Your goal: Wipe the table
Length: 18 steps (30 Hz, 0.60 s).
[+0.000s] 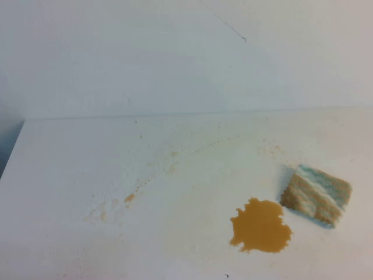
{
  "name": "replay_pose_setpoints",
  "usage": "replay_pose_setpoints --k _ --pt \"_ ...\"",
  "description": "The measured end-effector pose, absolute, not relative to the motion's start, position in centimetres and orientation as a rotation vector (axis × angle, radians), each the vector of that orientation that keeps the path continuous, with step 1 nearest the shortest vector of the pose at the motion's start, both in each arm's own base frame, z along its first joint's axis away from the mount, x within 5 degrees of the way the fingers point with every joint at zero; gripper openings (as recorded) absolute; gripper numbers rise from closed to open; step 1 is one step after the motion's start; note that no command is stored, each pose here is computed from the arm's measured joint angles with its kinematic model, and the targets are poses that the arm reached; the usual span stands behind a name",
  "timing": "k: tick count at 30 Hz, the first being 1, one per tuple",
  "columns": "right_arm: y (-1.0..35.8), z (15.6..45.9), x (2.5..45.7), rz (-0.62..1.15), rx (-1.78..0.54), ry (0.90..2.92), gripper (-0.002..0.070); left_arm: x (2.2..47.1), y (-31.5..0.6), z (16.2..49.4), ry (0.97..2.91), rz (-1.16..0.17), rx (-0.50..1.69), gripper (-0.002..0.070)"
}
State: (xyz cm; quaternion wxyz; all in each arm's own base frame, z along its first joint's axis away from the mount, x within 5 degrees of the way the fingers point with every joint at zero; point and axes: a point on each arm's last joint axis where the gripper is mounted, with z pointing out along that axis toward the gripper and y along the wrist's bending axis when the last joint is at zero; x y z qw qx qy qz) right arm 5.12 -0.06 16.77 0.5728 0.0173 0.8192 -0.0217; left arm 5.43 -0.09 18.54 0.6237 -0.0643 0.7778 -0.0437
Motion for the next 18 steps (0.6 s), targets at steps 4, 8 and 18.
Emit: replay_pose_setpoints --k 4,8,18 --pt "-0.06 16.77 5.12 -0.051 0.041 1.921 -0.0002 5.43 -0.09 18.54 1.786 -0.100 -0.148 -0.0003" --pt "-0.06 16.77 5.12 -0.051 0.041 1.921 -0.0002 5.43 -0.09 18.54 1.786 -0.100 -0.148 -0.0003" --pt "-0.06 16.77 5.12 -0.051 0.041 1.921 -0.0002 5.45 -0.07 18.63 1.776 -0.097 -0.146 -0.0003"
